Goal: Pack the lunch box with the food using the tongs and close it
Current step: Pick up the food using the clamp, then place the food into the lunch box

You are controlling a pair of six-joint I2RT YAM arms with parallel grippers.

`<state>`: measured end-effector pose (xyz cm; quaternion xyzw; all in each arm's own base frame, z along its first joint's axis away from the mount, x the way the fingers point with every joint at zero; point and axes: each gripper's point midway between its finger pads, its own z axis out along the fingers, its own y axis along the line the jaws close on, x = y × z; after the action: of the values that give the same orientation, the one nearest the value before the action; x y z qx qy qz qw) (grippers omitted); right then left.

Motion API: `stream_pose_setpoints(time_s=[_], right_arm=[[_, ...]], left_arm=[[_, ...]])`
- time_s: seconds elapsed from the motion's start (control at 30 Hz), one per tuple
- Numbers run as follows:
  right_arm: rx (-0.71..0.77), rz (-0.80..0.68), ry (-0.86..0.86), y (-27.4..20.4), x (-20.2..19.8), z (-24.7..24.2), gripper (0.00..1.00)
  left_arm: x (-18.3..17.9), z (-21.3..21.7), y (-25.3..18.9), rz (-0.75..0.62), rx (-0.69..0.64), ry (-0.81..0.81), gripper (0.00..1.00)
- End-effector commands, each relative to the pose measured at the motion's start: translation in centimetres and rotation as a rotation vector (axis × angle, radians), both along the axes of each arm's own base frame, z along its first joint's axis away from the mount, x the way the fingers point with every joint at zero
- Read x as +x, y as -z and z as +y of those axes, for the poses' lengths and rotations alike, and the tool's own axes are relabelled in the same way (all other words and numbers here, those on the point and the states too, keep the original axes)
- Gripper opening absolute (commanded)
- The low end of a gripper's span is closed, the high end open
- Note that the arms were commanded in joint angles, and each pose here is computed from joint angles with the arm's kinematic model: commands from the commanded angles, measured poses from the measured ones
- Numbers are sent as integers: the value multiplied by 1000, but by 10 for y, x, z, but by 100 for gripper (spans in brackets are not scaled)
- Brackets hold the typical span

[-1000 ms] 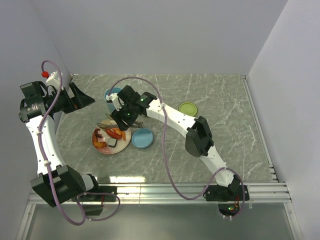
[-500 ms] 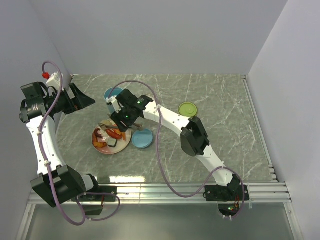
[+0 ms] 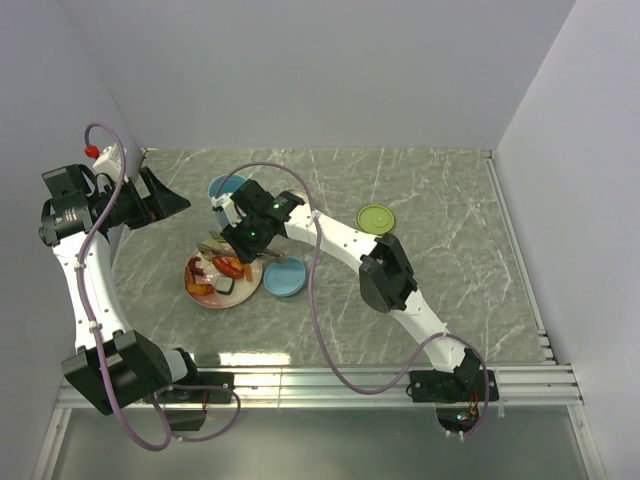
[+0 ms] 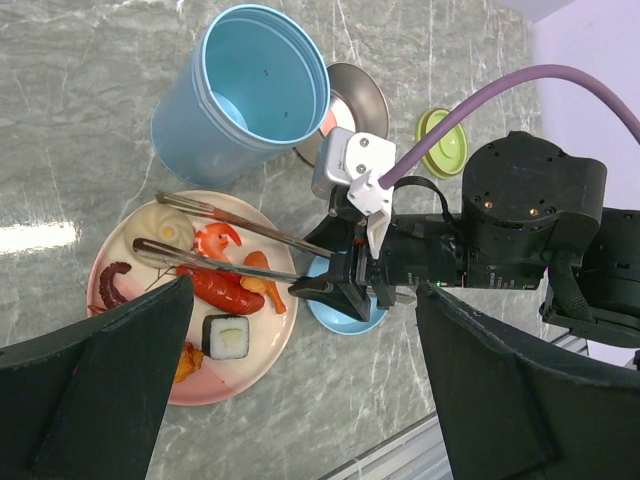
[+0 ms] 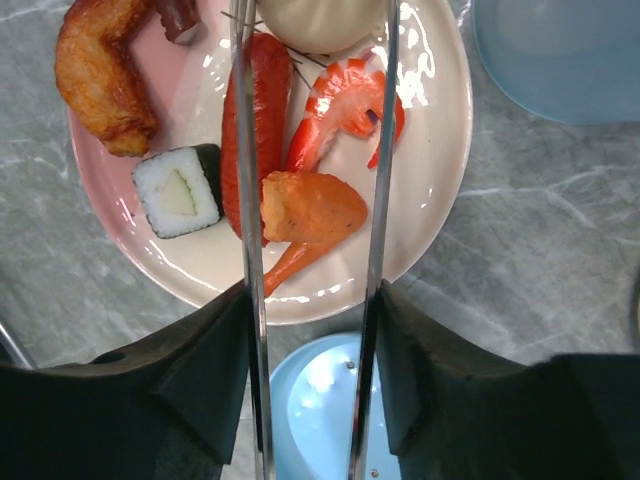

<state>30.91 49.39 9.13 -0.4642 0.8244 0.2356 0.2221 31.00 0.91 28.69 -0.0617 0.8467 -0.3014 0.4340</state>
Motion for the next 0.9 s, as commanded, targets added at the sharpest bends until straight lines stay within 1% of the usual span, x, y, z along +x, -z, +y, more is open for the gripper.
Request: stream_pose_setpoints(time_s=[0.0, 0.2, 0.33, 0.6, 0.87], right_arm=[[74, -32, -12, -27, 2, 14, 52], [111, -23, -37, -48, -7, 13, 42], [162, -36, -48, -75, -12, 13, 34], [238, -47, -53, -113, -19, 12, 30], [284, -33, -114, -145, -41, 0, 27]], left_arm=[[-2, 0, -6, -44, 35, 12, 99], [-1, 1, -9, -52, 36, 12, 100], [-1, 1, -10, -54, 33, 8, 99], [-2, 0, -13, -58, 32, 6, 99], [-1, -2, -18, -66, 22, 11, 100]])
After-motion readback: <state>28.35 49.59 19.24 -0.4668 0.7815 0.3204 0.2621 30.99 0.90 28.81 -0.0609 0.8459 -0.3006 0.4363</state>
